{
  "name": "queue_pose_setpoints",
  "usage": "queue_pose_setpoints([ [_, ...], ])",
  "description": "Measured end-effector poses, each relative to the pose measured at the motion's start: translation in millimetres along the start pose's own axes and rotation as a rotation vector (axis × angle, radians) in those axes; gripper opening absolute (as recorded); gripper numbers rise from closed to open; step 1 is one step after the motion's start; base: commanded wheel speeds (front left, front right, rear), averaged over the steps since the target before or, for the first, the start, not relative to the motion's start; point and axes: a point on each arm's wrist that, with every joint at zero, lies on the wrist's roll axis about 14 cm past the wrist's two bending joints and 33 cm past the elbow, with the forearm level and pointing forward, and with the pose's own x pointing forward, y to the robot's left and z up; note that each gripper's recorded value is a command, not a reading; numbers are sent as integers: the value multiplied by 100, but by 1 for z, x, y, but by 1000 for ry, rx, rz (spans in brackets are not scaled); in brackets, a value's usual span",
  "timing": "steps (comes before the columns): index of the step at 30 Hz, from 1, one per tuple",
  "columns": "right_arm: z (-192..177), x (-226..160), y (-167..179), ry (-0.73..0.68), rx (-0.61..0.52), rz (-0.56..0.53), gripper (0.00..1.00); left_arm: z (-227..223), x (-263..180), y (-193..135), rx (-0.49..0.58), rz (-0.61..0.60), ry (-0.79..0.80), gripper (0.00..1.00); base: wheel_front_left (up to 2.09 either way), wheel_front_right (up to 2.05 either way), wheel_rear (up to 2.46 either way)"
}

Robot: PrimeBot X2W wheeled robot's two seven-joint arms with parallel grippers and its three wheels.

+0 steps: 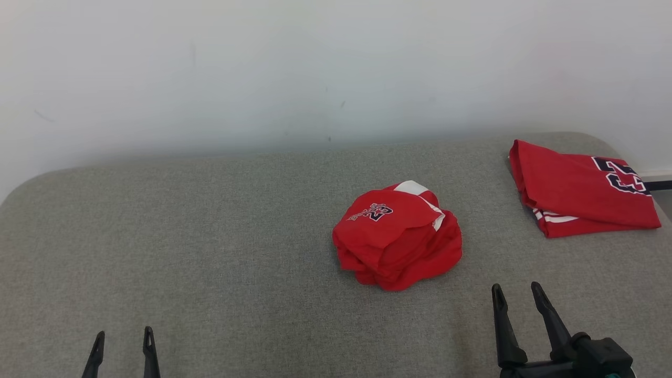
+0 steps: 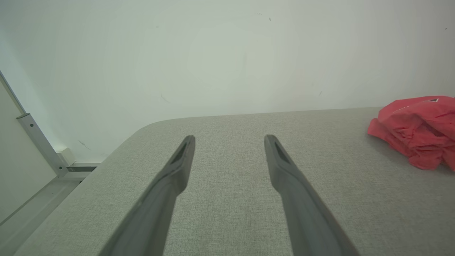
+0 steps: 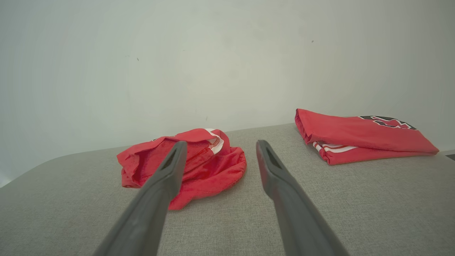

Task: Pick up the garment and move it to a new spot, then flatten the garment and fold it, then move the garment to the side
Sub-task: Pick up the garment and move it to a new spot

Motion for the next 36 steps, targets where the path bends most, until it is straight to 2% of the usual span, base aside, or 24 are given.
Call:
queue_pose_setpoints([
  [36, 0, -1, 0, 1, 1, -2, 100, 0, -2, 7, 1, 22, -1, 100, 0, 0, 0],
])
